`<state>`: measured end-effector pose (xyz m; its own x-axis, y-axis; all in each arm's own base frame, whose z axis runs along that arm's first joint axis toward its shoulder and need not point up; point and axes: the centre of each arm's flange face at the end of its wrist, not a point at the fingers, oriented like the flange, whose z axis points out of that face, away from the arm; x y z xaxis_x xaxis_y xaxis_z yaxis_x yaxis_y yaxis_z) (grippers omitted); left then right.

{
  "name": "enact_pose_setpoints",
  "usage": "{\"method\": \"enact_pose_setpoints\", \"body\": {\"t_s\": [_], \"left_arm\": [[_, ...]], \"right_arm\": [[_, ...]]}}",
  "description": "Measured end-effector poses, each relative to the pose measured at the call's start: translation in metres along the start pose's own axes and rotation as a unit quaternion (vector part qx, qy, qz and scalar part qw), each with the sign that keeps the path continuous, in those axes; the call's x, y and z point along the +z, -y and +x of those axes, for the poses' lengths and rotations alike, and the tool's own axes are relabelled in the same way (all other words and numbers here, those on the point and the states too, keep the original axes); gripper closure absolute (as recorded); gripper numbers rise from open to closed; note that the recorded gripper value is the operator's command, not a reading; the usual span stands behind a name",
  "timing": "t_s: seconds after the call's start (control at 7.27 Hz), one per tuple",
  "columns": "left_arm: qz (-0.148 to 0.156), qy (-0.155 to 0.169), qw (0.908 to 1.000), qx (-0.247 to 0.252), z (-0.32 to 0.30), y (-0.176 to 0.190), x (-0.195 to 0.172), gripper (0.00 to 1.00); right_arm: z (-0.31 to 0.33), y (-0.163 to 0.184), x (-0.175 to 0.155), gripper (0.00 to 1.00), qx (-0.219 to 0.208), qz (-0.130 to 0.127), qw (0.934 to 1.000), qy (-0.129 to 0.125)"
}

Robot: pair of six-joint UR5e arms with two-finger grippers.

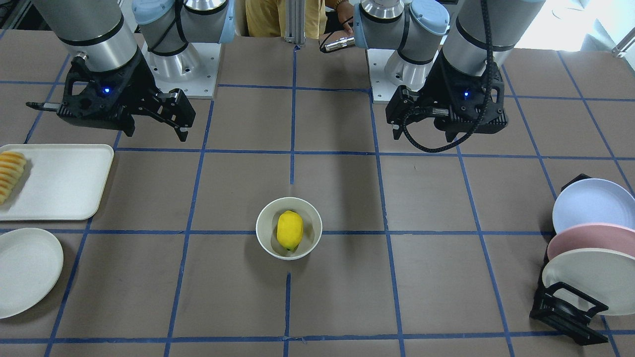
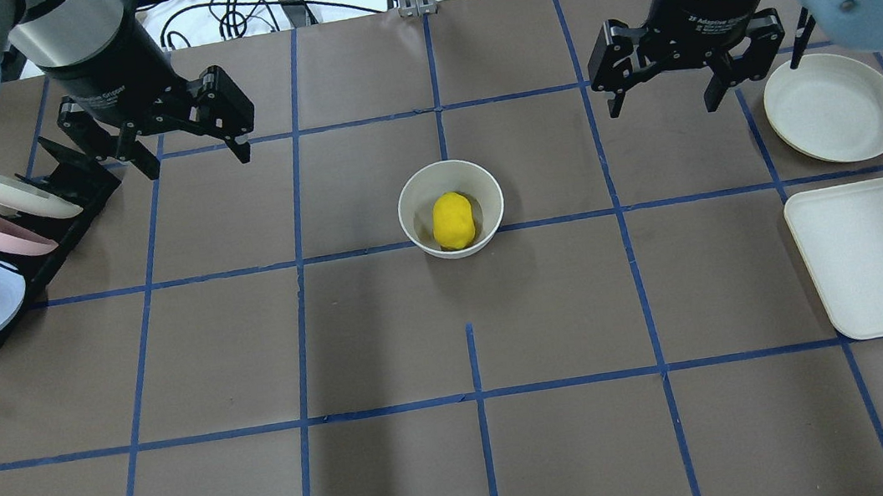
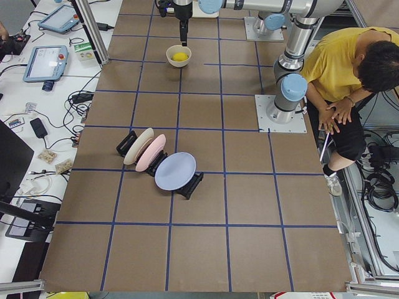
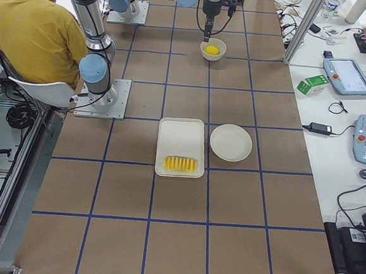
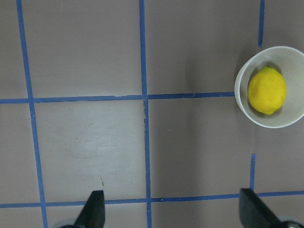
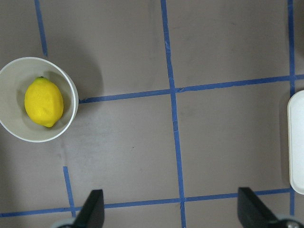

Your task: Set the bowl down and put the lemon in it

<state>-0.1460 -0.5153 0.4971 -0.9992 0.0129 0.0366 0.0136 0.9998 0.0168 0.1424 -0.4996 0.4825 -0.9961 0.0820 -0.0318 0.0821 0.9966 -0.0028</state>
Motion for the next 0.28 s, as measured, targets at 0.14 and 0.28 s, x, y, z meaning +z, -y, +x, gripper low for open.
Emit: {"method": "enact_pose_setpoints", "body": {"t_s": [0.14,0.28], "left_arm": [[0.000,0.000,1.0000,0.000,0.000,0.000,0.000,0.00],[-0.001,0.000,1.0000,0.000,0.001,-0.001,0.000,0.00]], "right_arm": [[0.010,-0.001,-0.004,0.00,-0.014,-0.001,0.9999,0.001],[0.021,-0.003,-0.007,0.00,-0.014,-0.007,0.9999,-0.001]]}}
